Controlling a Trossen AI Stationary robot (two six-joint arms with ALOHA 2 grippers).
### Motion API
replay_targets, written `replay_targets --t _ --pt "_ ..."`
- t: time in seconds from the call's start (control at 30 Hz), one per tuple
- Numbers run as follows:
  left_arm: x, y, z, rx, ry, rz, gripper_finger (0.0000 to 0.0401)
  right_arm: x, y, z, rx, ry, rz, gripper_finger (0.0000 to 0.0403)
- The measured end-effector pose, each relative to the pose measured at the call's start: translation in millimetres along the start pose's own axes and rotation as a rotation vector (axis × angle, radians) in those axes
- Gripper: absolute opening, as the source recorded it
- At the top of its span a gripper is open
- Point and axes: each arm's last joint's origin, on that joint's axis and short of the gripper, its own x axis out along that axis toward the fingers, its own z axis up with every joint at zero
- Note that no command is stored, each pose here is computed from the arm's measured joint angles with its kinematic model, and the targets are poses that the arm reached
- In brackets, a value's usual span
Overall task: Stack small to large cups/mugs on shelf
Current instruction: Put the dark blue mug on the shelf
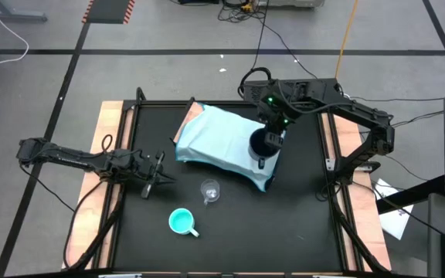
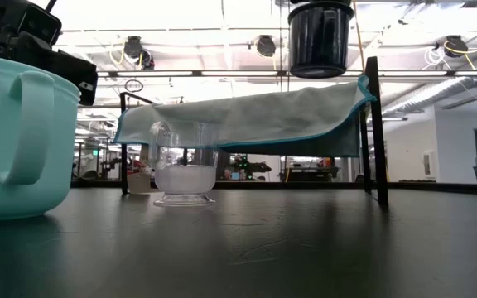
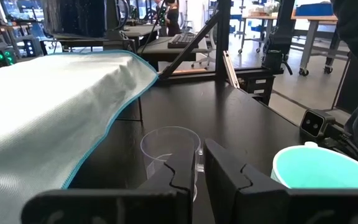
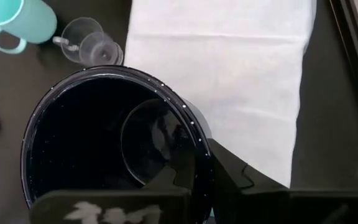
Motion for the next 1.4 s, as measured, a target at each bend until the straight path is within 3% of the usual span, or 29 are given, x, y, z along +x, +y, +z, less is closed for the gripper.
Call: replay_targets --t 0.33,0.73,1.4 --pt "0.0 0.0 0.1 -0.001 -0.001 0.0 0.0037 20.6 -5.5 7.9 0.032 0.058 -0.002 0.0013" --pt "0.0 0.0 -0.6 -0.004 0.006 -0.001 0.0037 20.4 -7.7 8.0 0.099 0.056 -0.007 0.0013" --pt "0.0 -0.1 -2.2 -0.029 0.022 -0.001 0.0037 45.5 -11.4 4.1 0.094 0.074 -0.009 0.0014"
